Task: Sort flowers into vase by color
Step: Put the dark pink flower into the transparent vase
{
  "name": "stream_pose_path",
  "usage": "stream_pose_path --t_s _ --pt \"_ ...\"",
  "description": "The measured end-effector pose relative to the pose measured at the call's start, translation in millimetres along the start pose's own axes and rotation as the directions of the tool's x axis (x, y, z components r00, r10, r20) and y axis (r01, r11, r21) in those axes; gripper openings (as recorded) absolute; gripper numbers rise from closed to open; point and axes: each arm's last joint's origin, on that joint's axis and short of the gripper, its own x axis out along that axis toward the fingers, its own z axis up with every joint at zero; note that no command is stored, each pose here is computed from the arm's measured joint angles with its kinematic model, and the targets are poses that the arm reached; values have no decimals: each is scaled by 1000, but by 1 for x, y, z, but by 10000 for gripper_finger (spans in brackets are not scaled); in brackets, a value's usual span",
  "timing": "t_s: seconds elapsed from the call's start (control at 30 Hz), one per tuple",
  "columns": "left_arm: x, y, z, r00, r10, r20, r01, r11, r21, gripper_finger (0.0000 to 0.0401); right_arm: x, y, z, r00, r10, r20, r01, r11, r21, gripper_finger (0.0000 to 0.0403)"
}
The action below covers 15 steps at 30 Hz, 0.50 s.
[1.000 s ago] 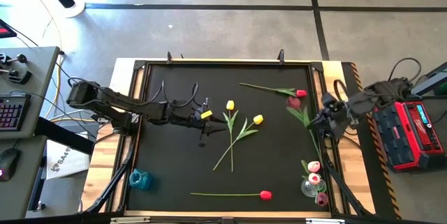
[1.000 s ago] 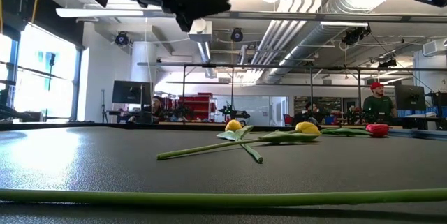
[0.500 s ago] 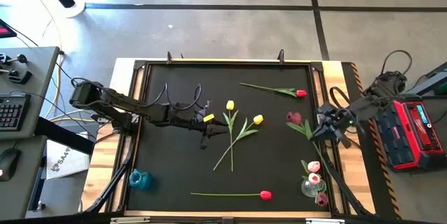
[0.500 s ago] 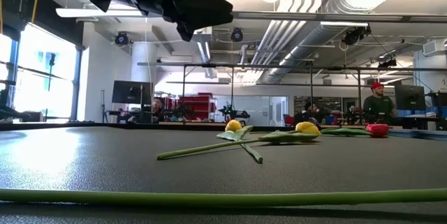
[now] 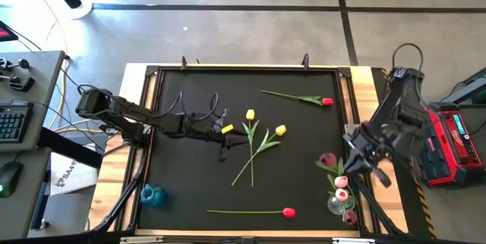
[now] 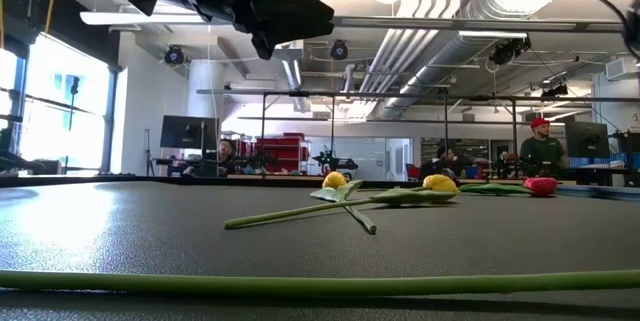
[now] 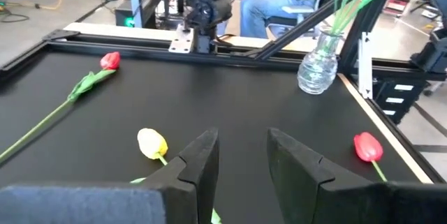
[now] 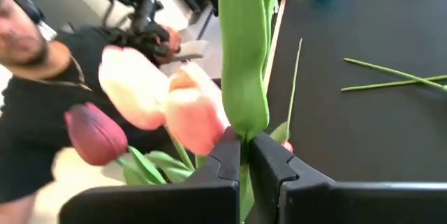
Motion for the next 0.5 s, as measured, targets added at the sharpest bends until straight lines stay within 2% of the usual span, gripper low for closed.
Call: stream_pose_path --t_s 0.27,0.5 --pt "0 -4 0 1000 17 9 -17 1000 -16 107 13 30 -28 995 -81 57 88 985 -150 0" --pt "-1 -4 7 997 12 77 -9 1000 -30 107 6 41 -41 992 -62 108 85 972 -219 0"
